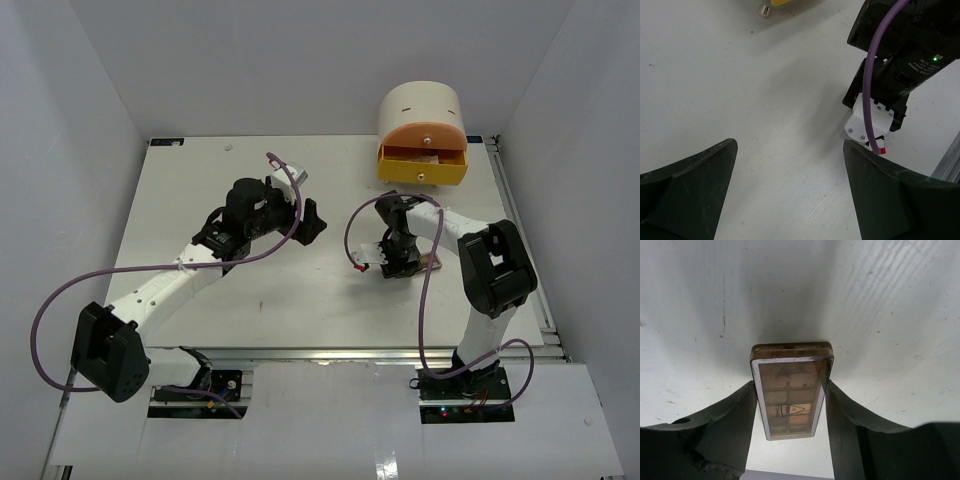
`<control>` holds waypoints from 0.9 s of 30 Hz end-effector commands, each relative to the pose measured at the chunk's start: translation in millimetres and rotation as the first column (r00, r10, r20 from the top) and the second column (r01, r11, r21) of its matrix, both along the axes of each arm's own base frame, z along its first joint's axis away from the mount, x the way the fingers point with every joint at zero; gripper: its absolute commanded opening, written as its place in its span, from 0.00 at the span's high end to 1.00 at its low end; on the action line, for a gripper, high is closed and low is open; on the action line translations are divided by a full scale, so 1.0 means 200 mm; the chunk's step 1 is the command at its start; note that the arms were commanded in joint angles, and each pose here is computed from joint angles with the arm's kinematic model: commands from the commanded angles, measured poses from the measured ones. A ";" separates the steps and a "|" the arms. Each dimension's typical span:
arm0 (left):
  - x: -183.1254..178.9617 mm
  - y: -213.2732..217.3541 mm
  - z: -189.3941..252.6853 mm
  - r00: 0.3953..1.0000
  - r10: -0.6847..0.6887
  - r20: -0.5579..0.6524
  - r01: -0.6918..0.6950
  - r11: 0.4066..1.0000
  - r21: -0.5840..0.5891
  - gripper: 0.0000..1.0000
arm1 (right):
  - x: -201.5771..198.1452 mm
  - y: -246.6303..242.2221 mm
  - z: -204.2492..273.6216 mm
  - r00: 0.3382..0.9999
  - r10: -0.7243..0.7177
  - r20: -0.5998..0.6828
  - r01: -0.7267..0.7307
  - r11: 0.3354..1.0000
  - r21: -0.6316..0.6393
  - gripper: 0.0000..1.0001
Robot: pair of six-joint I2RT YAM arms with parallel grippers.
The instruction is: Organize the makeup
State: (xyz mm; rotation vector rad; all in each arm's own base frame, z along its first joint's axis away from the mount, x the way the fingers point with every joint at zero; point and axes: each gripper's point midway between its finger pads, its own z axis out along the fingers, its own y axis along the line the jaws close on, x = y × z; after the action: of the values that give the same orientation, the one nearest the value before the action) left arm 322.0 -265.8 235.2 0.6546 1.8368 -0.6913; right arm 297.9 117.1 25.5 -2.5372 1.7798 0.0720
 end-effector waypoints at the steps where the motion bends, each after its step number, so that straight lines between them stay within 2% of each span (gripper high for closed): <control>1: -0.02 0.04 0.10 0.998 0.020 0.054 -0.019 1.000 -0.023 0.02 | 0.01 0.02 -0.04 0.994 -0.114 0.003 0.114 0.993 0.019 0.45; 14: -0.02 0.05 0.13 0.997 0.023 0.070 -0.021 0.999 -0.029 0.02 | 0.02 -0.03 -0.10 0.990 -0.121 0.072 0.122 0.992 -0.013 0.10; 23: -0.02 0.05 0.13 0.997 0.021 0.070 -0.019 0.999 -0.029 0.02 | 0.07 -0.08 -0.03 0.986 -0.140 0.086 0.138 0.990 0.019 0.10; 27: -0.02 0.05 0.13 0.997 0.019 0.068 -0.017 0.999 -0.030 0.02 | 0.09 -0.14 -0.09 0.990 -0.129 0.062 0.131 0.991 -0.025 0.10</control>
State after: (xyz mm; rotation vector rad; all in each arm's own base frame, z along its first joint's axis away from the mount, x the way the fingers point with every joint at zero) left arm 320.8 -261.3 246.7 0.6376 1.8084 -0.6768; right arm 312.8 105.7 19.0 -2.3489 1.9197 -0.0221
